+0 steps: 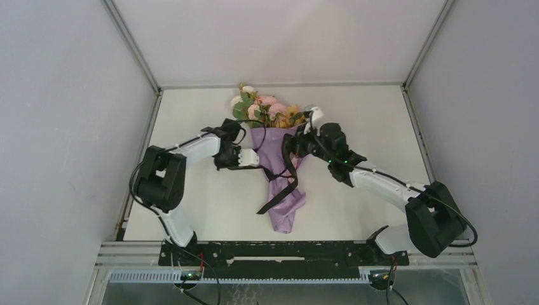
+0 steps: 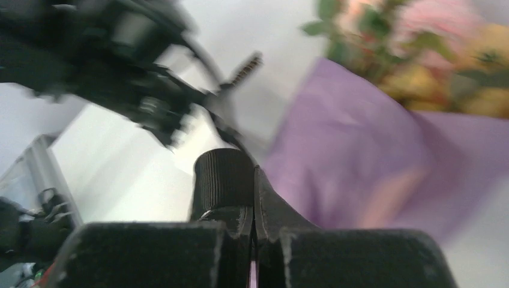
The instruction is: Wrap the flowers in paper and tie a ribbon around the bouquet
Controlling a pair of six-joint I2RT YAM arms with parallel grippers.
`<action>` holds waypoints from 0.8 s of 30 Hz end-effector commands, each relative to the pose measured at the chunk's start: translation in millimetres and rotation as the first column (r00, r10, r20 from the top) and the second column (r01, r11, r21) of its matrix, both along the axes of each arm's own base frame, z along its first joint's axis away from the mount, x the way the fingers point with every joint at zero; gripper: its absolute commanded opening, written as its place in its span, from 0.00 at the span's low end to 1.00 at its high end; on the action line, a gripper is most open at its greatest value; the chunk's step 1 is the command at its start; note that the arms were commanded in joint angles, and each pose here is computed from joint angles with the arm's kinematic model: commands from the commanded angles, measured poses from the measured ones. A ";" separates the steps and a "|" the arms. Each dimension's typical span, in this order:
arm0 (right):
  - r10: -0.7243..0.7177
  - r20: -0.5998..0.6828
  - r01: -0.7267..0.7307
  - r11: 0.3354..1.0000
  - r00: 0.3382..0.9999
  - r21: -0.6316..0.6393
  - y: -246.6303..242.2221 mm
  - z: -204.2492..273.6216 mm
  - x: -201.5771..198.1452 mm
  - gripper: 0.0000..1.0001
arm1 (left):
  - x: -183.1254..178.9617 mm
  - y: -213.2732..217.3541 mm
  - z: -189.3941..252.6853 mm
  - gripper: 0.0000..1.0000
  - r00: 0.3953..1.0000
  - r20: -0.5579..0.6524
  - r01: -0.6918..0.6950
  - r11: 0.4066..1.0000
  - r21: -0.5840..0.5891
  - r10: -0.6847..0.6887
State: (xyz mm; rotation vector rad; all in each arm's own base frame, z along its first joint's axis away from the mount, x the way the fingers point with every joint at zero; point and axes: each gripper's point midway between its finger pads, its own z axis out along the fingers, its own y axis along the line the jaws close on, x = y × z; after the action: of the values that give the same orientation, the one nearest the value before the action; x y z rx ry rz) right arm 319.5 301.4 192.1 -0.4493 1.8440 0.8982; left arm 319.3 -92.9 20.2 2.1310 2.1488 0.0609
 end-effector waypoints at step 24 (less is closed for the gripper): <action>-0.533 -0.545 0.664 0.746 0.648 0.060 -272.2 -106.2 -15.4 0.00 | -18.8 228.9 43.1 0.00 0.661 0.296 -0.657 0.723 -0.214 0.689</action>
State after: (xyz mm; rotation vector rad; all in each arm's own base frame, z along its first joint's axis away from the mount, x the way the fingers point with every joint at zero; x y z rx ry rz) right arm 284.2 36.3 53.4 0.7332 2.1502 0.8822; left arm 279.4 164.5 20.9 1.0847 2.6013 0.4534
